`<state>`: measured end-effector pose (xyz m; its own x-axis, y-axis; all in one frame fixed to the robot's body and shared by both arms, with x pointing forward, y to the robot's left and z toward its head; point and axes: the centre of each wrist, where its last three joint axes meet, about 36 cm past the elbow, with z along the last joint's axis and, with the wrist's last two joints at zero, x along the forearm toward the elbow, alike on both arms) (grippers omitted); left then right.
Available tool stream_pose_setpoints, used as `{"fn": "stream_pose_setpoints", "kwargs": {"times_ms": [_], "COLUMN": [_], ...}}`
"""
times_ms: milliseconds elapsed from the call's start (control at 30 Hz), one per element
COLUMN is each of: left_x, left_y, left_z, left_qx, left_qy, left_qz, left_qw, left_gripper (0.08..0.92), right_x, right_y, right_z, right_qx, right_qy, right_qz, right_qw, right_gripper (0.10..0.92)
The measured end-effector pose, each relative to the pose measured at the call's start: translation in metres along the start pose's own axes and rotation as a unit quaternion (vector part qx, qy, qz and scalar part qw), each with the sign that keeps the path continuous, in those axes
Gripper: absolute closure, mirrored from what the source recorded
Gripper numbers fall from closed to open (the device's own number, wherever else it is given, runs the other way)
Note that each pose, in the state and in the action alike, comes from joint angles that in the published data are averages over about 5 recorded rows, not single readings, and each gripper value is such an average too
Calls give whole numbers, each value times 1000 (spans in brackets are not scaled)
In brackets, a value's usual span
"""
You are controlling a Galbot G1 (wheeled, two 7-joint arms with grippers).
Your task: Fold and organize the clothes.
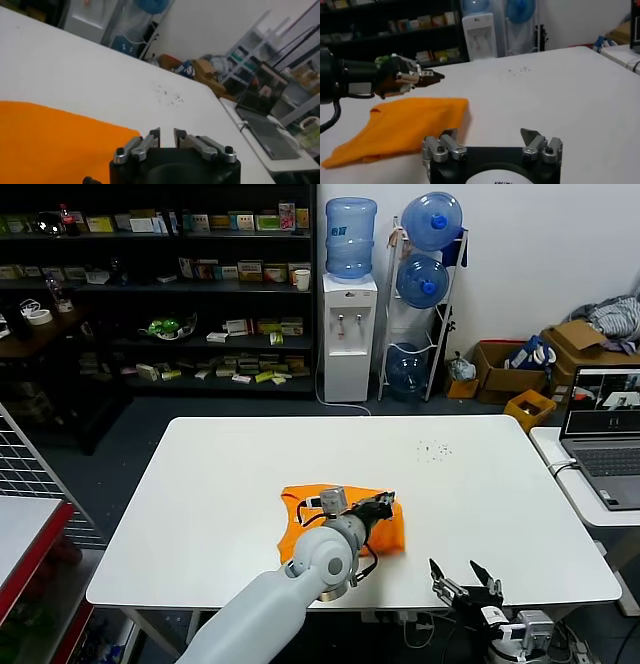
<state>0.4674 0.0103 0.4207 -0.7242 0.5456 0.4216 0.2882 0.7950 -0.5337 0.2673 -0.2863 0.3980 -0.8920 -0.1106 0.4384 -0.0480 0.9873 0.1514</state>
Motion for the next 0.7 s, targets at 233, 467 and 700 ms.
{"fn": "stream_pose_setpoints", "kwargs": {"times_ms": [233, 467, 700], "left_x": [45, 104, 167], "left_y": [48, 125, 168], "left_z": [4, 43, 93], "left_qx": [-6, -48, -109], "left_qy": [-94, -213, -293], "left_qz": [9, -18, -37], "left_qw": [996, 976, 949], "left_gripper": [484, 285, 179], "right_x": [1, -1, 0], "right_y": [-15, -34, -43], "right_z": [4, 15, 26], "right_qx": [20, 57, 84], "right_qy": [-39, -91, -137], "right_qz": [-18, -20, -22], "right_qw": [999, 994, 987], "right_gripper": [200, 200, 200]}}
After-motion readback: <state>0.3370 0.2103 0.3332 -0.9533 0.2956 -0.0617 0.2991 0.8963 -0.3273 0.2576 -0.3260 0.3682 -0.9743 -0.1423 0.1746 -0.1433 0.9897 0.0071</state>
